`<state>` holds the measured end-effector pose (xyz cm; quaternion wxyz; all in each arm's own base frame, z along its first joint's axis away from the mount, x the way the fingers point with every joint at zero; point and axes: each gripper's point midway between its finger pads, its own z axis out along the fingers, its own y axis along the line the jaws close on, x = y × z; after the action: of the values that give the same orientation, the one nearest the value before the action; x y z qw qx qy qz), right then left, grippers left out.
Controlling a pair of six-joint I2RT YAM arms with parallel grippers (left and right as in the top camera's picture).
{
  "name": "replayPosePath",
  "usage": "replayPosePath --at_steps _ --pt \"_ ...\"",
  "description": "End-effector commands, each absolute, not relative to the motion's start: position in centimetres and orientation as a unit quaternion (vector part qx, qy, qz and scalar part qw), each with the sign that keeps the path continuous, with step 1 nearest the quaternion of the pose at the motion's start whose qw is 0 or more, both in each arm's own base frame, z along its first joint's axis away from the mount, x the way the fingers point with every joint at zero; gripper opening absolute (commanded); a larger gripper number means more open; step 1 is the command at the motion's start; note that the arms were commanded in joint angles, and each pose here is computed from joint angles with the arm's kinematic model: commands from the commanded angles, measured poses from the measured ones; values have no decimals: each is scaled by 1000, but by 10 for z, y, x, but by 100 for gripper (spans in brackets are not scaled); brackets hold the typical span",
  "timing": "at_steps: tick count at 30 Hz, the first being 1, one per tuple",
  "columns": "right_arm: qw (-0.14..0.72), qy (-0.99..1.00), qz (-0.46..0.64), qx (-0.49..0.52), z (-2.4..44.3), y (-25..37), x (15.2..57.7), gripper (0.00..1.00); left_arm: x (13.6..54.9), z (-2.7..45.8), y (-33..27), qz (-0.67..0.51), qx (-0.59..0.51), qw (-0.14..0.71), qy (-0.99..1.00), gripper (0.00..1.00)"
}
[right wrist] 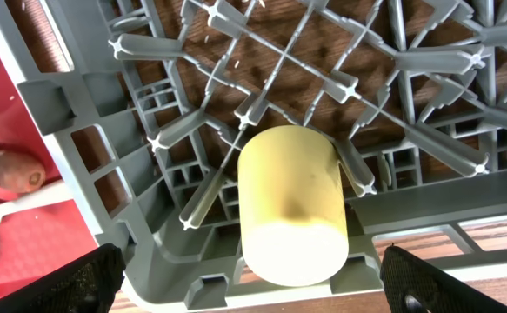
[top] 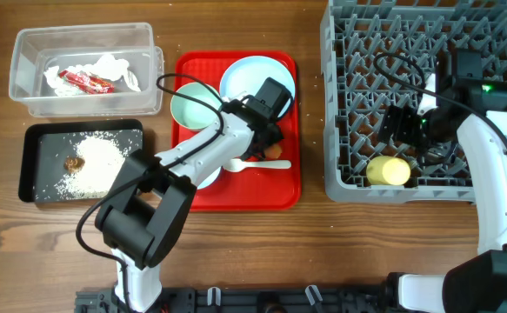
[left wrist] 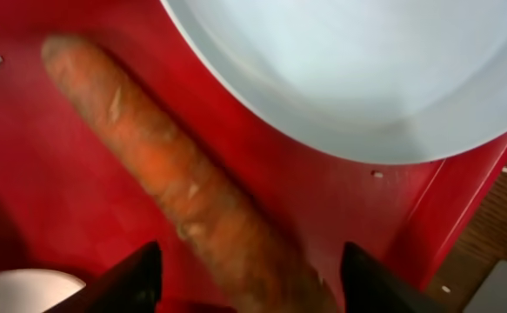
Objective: Sort waste into correct bins and load items into the dishwasher rack
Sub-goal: 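Grasp the carrot on the red tray with the left gripper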
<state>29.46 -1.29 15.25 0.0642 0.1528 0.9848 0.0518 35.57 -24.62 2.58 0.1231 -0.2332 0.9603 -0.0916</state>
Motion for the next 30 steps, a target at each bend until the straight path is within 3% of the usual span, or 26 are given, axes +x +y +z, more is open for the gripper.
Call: replayPosePath --at_steps 1,10,15,16,18,22,30 --pt "81 984 57 146 163 -10 298 97 351 21 -248 -94 -236 110 961 65" --pt "78 985 57 146 163 -10 297 97 351 -11 -248 -75 -236 96 964 51" --pt "77 985 57 146 162 -10 297 97 350 -16 -247 -70 -228 92 967 34" --pt "77 985 57 146 162 -10 297 97 350 -16 -247 -70 -228 92 967 20" --pt "78 985 57 142 162 -10 297 97 350 -11 -250 -77 -195 93 973 11" --pt "80 986 56 133 163 -10 297 97 355 18 -252 -94 -152 118 977 14" --pt "80 988 55 122 162 -10 297 97 360 140 -238 -157 -127 219 955 19"
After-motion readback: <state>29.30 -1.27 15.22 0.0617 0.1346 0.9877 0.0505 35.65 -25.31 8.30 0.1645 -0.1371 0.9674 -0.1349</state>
